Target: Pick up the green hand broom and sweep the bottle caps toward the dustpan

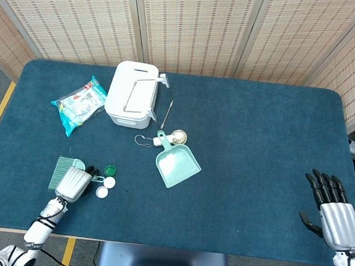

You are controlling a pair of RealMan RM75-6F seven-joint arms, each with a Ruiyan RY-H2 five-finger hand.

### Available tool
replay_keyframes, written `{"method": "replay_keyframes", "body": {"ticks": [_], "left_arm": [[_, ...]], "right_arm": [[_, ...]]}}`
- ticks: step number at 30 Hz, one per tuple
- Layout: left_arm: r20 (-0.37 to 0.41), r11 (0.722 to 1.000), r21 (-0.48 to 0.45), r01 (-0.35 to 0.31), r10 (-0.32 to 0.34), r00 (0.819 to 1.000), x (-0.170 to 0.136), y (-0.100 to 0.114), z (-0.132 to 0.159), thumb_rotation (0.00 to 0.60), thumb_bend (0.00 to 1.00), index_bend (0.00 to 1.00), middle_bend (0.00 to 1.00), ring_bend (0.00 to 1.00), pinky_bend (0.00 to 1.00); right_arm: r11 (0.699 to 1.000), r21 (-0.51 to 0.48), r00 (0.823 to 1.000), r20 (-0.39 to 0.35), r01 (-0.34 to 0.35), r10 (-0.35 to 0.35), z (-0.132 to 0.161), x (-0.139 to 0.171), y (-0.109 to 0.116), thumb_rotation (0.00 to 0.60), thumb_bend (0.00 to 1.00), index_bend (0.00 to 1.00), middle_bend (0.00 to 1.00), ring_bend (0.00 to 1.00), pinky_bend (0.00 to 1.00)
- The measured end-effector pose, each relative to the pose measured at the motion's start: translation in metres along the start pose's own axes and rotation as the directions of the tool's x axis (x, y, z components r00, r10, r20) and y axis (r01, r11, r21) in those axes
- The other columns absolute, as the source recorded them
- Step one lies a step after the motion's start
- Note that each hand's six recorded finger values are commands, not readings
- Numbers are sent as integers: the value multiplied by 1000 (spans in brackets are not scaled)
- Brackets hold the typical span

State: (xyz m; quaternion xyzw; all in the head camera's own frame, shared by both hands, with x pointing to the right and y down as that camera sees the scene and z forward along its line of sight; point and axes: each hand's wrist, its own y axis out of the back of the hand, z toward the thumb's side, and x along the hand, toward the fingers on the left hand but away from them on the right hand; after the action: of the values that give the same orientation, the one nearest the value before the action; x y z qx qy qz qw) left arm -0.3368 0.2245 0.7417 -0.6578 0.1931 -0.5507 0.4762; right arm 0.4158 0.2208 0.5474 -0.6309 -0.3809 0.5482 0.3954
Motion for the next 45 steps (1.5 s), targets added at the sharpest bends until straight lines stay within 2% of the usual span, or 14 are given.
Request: {"method": "replay_keyframes", "body": {"ticks": [10, 16, 20, 25, 28, 31, 34, 35, 37, 38, 41, 43, 44, 45], "left_arm": [[-16, 999, 41, -6, 7, 1000, 2, -1, -4, 600, 344, 453, 489, 747, 862], [-32, 998, 64, -14, 16, 999, 2, 1, -6, 600, 424, 565, 631, 751, 872], [-53, 998, -1, -56, 56, 997, 1, 11, -6, 600, 590, 730, 812, 783, 904], [-74, 984, -113, -137, 129, 989, 1, 27, -11, 600, 642, 752, 863, 788, 907], [-90, 953, -232, -195, 179, 980, 0, 39, -13, 600, 691, 752, 874, 788, 910], [-115, 882, -387, -269, 243, 963, -1, 54, -17, 600, 717, 753, 880, 784, 913], [-143, 762, -556, -331, 304, 942, -5, 68, -22, 600, 727, 753, 879, 765, 914], [-155, 702, -623, -346, 322, 934, -6, 72, -23, 600, 727, 753, 879, 760, 914], [-172, 604, -712, -357, 344, 923, -9, 77, -26, 600, 725, 753, 879, 758, 914], [-181, 539, -762, -359, 355, 917, -11, 79, -27, 600, 725, 753, 879, 753, 914], [-200, 399, -845, -355, 380, 903, -16, 81, -28, 600, 724, 754, 879, 740, 913], [-205, 348, -869, -350, 391, 897, -18, 79, -26, 600, 724, 754, 879, 740, 914], [-205, 335, -876, -348, 395, 896, -18, 77, -25, 600, 724, 753, 880, 740, 914], [-202, 333, -877, -346, 397, 895, -18, 75, -23, 600, 724, 754, 879, 740, 914]], "right_arm": [[1000, 1, 1000, 1, -3, 3, 1, 0, 0, 600, 204, 0, 0, 0, 0], [1000, 1, 1000, 0, -7, 7, 1, 0, -1, 600, 204, 0, 0, 0, 0], [1000, 3, 1000, -1, -11, 11, 2, 0, -2, 600, 203, 0, 0, 0, 0], [1000, 3, 1000, -2, -14, 14, 2, 0, -3, 600, 204, 0, 0, 0, 0], [1000, 3, 1000, -2, -17, 17, 2, 0, -4, 600, 204, 0, 0, 0, 0], [1000, 2, 1000, -1, -22, 22, 2, 0, -4, 600, 203, 0, 0, 0, 0], [1000, -1, 1000, -1, -25, 25, 2, 0, -4, 600, 204, 0, 0, 0, 0], [1000, -1, 1000, -1, -26, 26, 2, 0, -5, 600, 204, 0, 0, 0, 0], [1000, -2, 1000, -3, -28, 28, 3, 0, -5, 600, 204, 0, 0, 0, 0], [1000, -2, 1000, -5, -29, 29, 3, 0, -5, 600, 203, 0, 0, 0, 0], [1000, -2, 1000, -11, -28, 28, 5, 1, -4, 600, 204, 0, 0, 0, 0], [1000, -2, 1000, -12, -26, 25, 6, 2, -4, 600, 204, 0, 0, 0, 0], [1000, -3, 1000, -13, -24, 24, 6, 3, -3, 600, 203, 0, 0, 0, 0], [1000, -4, 1000, -14, -23, 23, 6, 3, -3, 600, 203, 0, 0, 0, 0]]}}
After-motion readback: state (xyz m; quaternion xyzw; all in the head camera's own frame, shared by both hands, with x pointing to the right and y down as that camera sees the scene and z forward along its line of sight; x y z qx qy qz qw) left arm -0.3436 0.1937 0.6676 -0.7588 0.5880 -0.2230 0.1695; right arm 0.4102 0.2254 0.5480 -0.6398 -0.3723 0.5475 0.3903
